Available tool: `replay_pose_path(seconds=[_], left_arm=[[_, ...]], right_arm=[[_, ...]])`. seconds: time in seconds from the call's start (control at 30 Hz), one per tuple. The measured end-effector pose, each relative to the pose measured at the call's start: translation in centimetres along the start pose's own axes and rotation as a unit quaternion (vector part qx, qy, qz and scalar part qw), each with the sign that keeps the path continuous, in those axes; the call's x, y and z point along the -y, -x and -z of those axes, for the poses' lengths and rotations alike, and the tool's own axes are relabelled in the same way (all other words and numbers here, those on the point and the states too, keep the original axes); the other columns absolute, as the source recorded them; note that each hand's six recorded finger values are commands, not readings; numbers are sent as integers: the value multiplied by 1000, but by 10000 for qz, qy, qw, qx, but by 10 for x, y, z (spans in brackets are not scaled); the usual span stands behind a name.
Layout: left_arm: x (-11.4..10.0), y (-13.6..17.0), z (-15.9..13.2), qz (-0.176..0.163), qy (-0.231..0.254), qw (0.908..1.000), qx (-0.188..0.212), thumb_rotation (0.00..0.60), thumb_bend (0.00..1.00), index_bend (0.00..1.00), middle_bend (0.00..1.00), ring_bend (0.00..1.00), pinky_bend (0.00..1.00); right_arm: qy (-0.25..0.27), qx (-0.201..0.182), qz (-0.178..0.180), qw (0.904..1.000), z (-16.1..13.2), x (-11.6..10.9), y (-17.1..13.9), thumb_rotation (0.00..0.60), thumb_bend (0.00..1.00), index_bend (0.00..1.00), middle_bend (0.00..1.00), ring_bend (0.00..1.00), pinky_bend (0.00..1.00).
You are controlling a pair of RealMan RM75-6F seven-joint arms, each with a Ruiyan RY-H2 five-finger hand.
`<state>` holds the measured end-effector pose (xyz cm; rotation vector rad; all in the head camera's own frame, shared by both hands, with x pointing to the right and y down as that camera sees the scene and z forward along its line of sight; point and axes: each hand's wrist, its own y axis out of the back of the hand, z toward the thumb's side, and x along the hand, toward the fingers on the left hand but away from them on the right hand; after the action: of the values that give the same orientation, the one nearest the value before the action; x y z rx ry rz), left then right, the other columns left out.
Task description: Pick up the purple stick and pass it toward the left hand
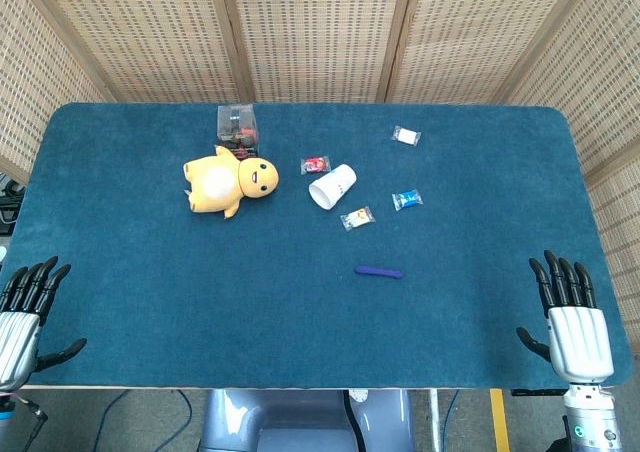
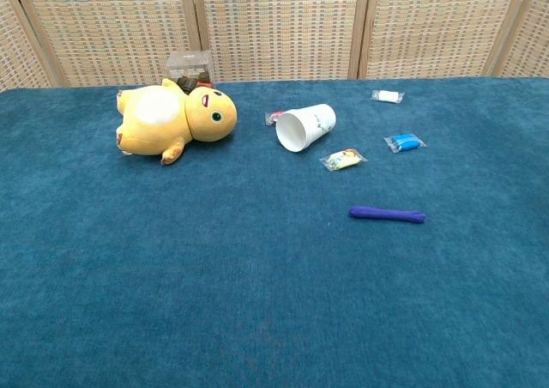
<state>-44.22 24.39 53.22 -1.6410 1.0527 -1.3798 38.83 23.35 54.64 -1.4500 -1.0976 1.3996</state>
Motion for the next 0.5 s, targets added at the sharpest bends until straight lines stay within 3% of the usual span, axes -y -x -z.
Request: replay_pose_path(seconds=[0.3, 0.5], left_arm=[[1, 0, -1, 4, -18, 10000, 18, 600, 0, 0, 0, 0, 0], [7, -3, -2, 63, -88, 9999, 9, 600, 0, 0, 0, 0, 0]], right_arm=[[10, -13, -148, 9999, -1, 6, 1, 600, 0, 105, 0, 0, 0], [166, -199, -455, 9986, -11, 15, 16, 600, 0, 187, 0, 0, 0]])
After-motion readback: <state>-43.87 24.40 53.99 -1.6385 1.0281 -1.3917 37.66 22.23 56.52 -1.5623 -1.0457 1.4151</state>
